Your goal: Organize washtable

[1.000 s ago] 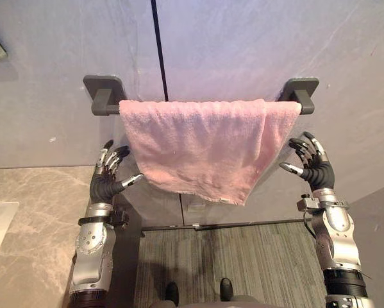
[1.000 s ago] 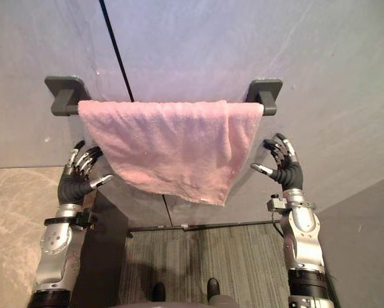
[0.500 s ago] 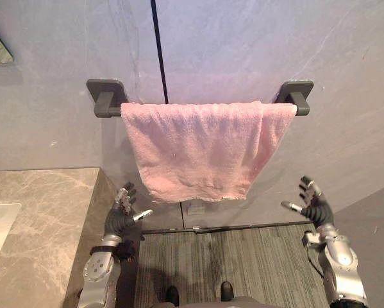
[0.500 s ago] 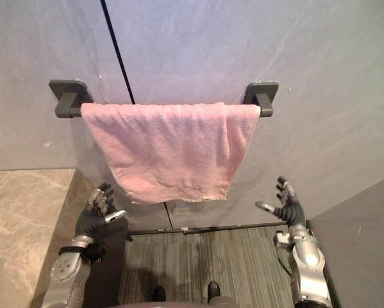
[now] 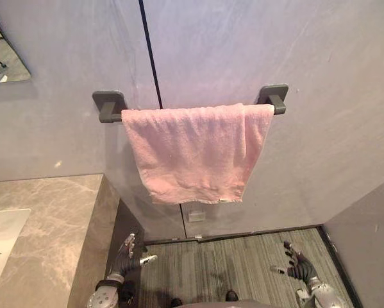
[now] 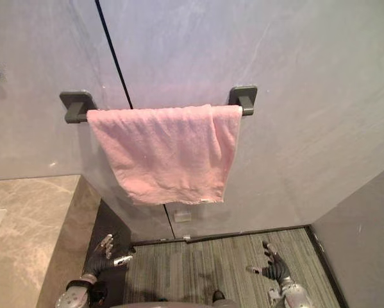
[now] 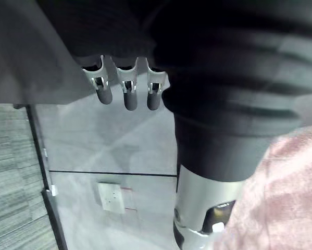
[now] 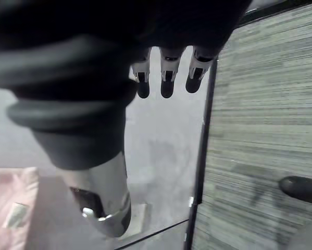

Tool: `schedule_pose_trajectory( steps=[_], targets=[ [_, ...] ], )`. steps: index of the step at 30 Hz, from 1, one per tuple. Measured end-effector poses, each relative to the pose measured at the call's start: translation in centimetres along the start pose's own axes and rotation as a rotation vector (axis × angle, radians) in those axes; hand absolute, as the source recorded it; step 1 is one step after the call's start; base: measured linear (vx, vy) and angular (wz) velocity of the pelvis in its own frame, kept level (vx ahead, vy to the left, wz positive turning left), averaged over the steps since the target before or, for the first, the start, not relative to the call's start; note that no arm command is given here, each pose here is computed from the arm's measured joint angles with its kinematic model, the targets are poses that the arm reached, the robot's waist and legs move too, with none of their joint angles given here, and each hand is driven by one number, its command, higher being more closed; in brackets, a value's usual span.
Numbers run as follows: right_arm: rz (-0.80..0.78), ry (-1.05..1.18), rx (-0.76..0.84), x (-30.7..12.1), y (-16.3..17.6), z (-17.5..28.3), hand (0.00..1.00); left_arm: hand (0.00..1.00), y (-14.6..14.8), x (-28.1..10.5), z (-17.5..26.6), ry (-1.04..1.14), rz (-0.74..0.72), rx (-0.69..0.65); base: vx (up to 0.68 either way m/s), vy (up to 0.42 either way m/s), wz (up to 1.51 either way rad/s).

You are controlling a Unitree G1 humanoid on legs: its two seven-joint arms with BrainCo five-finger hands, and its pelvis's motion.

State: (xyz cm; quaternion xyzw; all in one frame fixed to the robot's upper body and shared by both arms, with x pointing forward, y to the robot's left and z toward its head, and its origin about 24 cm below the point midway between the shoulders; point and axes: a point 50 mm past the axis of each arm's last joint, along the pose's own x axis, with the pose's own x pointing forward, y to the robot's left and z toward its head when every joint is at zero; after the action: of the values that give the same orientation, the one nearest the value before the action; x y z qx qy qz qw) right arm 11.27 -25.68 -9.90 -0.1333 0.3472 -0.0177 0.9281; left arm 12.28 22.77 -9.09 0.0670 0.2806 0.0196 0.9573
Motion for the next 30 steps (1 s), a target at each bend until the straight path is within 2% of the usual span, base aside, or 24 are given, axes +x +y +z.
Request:
schedule_pose_trajectory(
  steps=[8, 20, 26, 30],
  targets=[
    [0.008, 0.169, 0.000, -0.6, 1.0, -3.5, 0.00, 0.00, -1.0, -0.9, -3.8, 0.179, 0.034, -0.005, -0.04, 0.005, -0.09],
    [0.010, 0.261, 0.046, -0.9, 2.5, -5.2, 0.00, 0.00, -1.2, -1.5, -5.4, 0.260, 0.061, -0.031, 0.05, 0.000, -0.04],
    [0.040, 0.173, 0.034, 0.8, 3.9, -2.6, 0.00, 0.00, -1.2, -0.7, -4.4, 0.222, 0.088, -0.045, -0.02, -0.012, -0.19],
    [0.074, 0.110, 0.017, 1.3, 4.8, -1.1, 0.00, 0.00, -1.4, 1.5, -0.9, 0.081, 0.087, -0.043, -0.05, -0.059, 0.44]
  ],
)
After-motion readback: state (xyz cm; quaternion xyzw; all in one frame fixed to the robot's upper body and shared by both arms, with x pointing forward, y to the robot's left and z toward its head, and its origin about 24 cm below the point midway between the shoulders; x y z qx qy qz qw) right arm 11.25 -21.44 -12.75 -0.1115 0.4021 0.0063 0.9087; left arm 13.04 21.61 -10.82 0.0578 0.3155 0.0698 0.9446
